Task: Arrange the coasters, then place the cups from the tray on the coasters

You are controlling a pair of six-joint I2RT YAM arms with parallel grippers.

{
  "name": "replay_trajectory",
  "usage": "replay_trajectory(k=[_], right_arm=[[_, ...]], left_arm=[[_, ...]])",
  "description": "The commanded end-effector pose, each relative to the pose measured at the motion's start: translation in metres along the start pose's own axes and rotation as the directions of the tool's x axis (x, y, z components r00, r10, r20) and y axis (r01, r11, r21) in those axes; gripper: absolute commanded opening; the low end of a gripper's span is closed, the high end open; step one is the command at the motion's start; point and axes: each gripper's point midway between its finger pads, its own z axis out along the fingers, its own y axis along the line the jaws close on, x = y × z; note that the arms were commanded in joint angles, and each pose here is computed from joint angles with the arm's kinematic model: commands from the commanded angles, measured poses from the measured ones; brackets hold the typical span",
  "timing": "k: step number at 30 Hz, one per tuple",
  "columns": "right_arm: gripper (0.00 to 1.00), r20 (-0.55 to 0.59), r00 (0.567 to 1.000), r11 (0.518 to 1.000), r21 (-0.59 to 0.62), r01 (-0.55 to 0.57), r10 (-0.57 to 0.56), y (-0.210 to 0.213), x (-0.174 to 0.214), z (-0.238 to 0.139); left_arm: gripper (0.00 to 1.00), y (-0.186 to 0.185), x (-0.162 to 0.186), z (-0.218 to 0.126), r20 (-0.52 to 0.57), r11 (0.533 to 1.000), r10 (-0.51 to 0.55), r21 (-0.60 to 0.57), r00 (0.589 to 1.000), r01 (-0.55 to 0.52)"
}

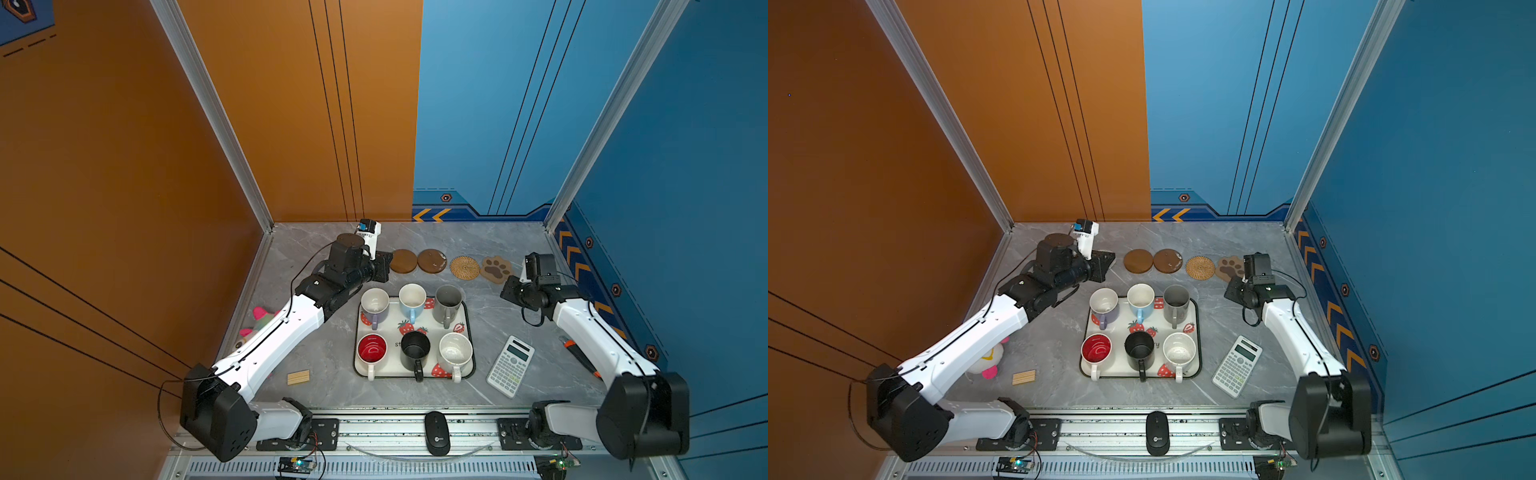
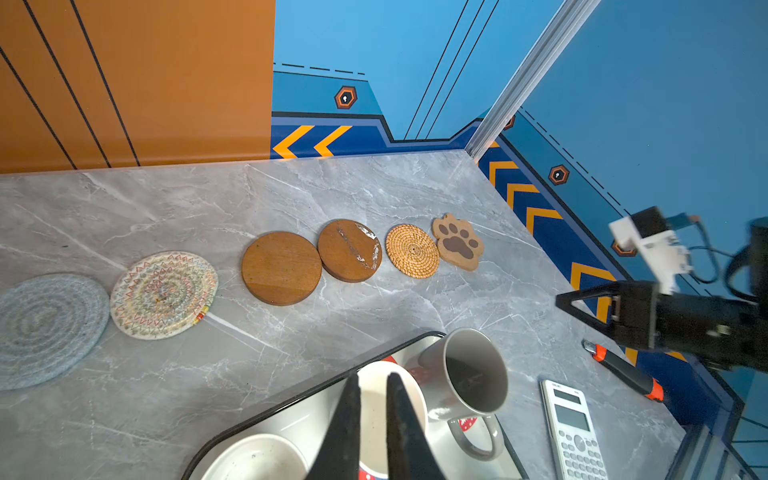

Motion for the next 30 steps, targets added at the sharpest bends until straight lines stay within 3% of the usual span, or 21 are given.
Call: replay_trajectory(k=[1,5,16,30], right_arm=[[0.0,-0.002,1.0,1.0,0.015,-0.022,0.022,0.001,-0.019,0.022],[0.0,-0.003,0.999,0.996,0.074,-0.052,0.052,-0.009,-0.039,0.052],[0.0,-0.1,0.989,0.992,0.078,-0.099,0.106,-0.018,-0.052,0.115],[0.0,-0.132,0.982,0.989,0.068,-0.129,0.137,-0.022,-0.053,0.14]], left_arm=[[0.15,-0.002,-0.011,-0.009,0.061,0.999,0.039,-0.013,0.997,-0.039],[0.15,-0.001,-0.009,-0.01,0.063,0.999,0.046,-0.019,0.997,-0.045],[0.16,0.003,-0.013,-0.016,0.085,0.997,0.064,-0.048,0.994,-0.06],[0.16,0.004,-0.012,-0.016,0.088,0.997,0.06,-0.049,0.994,-0.055]])
